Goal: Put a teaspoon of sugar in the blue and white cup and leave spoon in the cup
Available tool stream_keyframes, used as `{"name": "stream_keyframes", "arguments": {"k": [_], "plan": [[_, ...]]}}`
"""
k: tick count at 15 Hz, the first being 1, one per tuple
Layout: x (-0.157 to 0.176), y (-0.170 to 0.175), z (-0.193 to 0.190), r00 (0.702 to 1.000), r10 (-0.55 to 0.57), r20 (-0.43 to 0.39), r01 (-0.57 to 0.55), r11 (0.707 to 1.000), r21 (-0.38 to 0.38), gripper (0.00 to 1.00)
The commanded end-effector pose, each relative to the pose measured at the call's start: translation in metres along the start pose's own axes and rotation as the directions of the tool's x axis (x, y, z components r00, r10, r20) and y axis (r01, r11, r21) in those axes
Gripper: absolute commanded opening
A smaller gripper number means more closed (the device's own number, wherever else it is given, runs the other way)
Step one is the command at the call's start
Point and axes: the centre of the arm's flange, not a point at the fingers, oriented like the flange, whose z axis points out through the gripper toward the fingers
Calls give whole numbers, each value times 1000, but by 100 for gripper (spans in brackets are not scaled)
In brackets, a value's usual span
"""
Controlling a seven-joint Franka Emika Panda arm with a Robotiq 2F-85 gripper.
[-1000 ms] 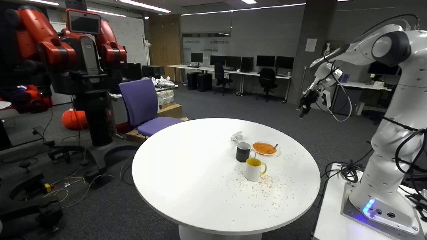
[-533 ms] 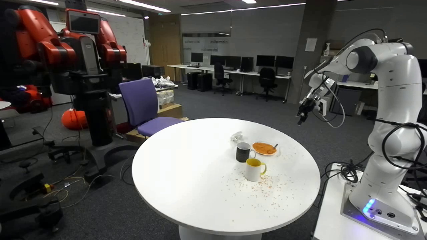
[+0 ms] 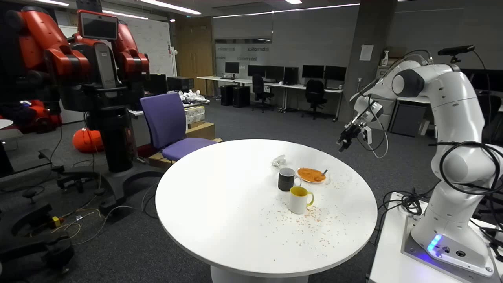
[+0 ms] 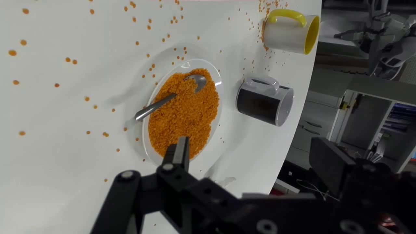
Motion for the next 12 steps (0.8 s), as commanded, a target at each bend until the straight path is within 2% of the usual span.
{"name": "stream_keyframes", "arguments": {"k": [1,7,12], "plan": [[10,28,-5,999,27,-40,-26,999,32,100],[0,65,13,989,111,-96,-105,992,67,100],[3,73,43,991,119,-56,-114,990,84,100]]}}
